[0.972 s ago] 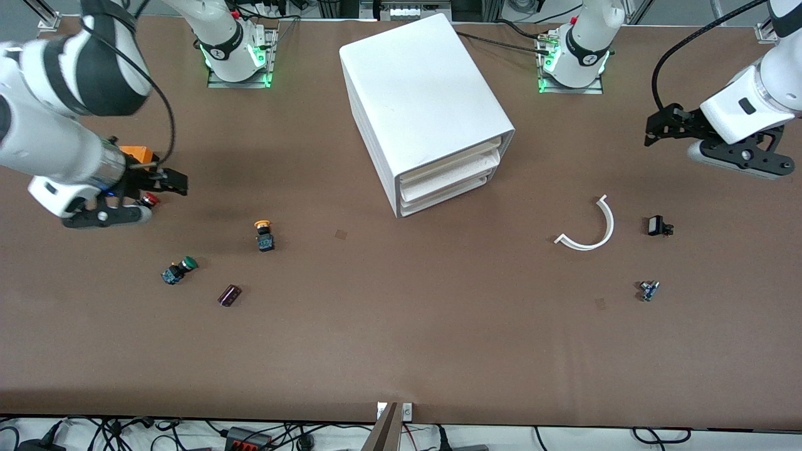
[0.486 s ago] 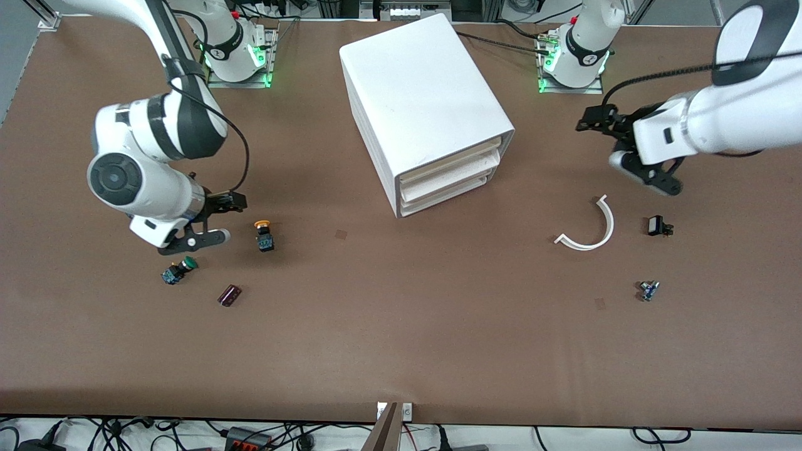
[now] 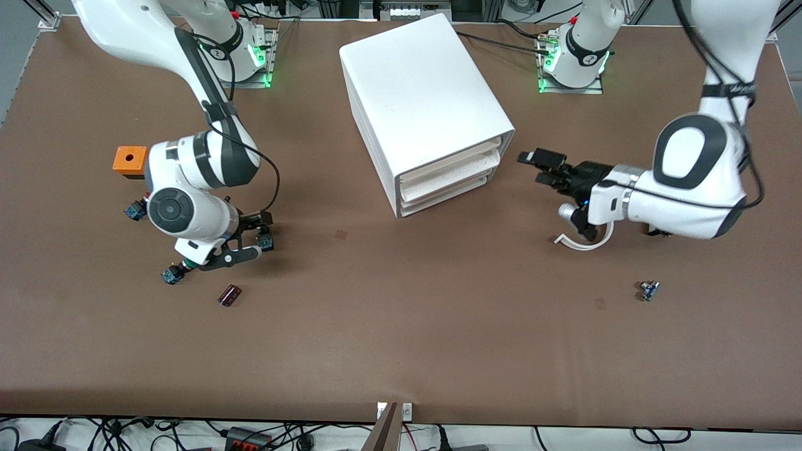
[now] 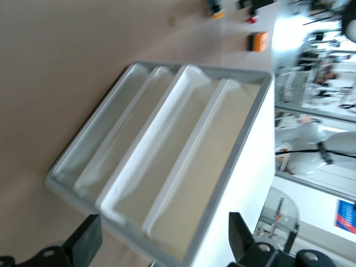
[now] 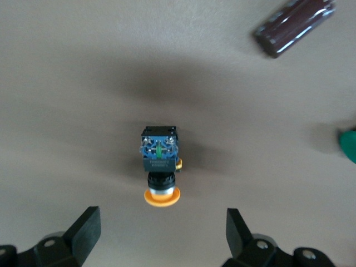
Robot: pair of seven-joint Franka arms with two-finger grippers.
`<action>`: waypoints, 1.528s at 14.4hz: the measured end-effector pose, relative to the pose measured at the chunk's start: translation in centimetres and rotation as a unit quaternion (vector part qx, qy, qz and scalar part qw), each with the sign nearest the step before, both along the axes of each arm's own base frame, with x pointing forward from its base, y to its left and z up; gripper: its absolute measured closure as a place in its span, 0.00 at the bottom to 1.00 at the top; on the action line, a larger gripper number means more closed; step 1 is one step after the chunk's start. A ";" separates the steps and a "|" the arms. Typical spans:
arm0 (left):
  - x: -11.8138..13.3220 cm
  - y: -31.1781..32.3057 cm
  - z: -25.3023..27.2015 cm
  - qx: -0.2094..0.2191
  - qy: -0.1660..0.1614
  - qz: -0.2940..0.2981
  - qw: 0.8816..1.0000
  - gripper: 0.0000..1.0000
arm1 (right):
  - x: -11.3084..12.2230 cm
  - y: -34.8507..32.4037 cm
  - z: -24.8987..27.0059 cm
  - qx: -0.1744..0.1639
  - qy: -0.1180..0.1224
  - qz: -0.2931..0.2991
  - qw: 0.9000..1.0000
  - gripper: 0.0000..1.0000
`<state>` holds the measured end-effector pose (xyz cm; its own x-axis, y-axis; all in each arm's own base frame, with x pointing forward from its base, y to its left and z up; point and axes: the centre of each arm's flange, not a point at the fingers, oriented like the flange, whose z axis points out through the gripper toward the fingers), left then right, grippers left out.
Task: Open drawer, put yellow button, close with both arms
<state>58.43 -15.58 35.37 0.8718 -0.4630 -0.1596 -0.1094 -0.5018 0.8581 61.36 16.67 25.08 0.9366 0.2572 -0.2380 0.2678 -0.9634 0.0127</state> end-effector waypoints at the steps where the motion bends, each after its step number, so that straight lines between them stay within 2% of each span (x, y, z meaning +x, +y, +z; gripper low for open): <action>1: -0.3 -0.6 -2.0 -0.030 -0.005 0.005 1.000 0.00 | 0.0 0.2 -1.2 0.000 0.002 0.002 1.000 0.00; 3: -1.8 -2.3 -5.5 -0.064 -0.006 0.006 0.998 0.00 | -0.1 0.7 -3.1 0.001 0.003 0.005 1.000 0.00; 6: -4.5 -4.6 -8.0 -0.111 0.013 0.011 0.994 0.00 | -0.3 0.9 -5.0 0.005 0.008 0.002 1.000 0.00; 9: -6.5 -6.5 -9.2 -0.128 0.023 -0.001 0.992 0.05 | -0.3 0.9 -6.0 0.009 0.010 -0.003 1.000 0.00; 10: -6.7 -6.7 -9.3 -0.129 0.022 -0.001 0.991 0.12 | -0.3 0.9 -6.3 0.009 0.011 -0.003 1.000 0.00; 13: -7.2 -6.9 -9.7 -0.133 0.020 -0.005 0.991 0.45 | -0.4 0.8 -6.9 0.007 0.015 -0.003 1.000 0.03; 14: -7.3 -6.9 -9.8 -0.137 0.016 -0.008 0.990 0.54 | -0.5 0.8 -7.0 0.007 0.016 -0.004 1.000 0.10; 15: -7.6 -7.1 -9.9 -0.143 0.009 -0.014 0.990 0.63 | -0.5 0.8 -7.1 0.007 0.017 -0.004 1.000 0.10; 17: -8.0 -7.2 -10.4 -0.155 -0.005 -0.023 0.988 0.84 | -0.5 0.8 -7.4 0.006 0.019 -0.004 1.000 0.27; 19: -8.0 -7.2 -10.5 -0.162 -0.014 -0.027 0.986 0.87 | -0.6 0.6 -7.6 0.005 0.021 -0.005 1.000 0.52; 20: -7.8 -7.1 -10.3 -0.163 -0.018 -0.027 0.986 0.87 | -0.5 0.5 -7.7 0.006 0.021 -0.006 1.000 0.59; 22: -6.5 -6.6 -9.9 -0.158 -0.033 -0.027 0.987 0.87 | -0.4 0.6 -7.4 0.006 0.018 -0.006 1.000 0.59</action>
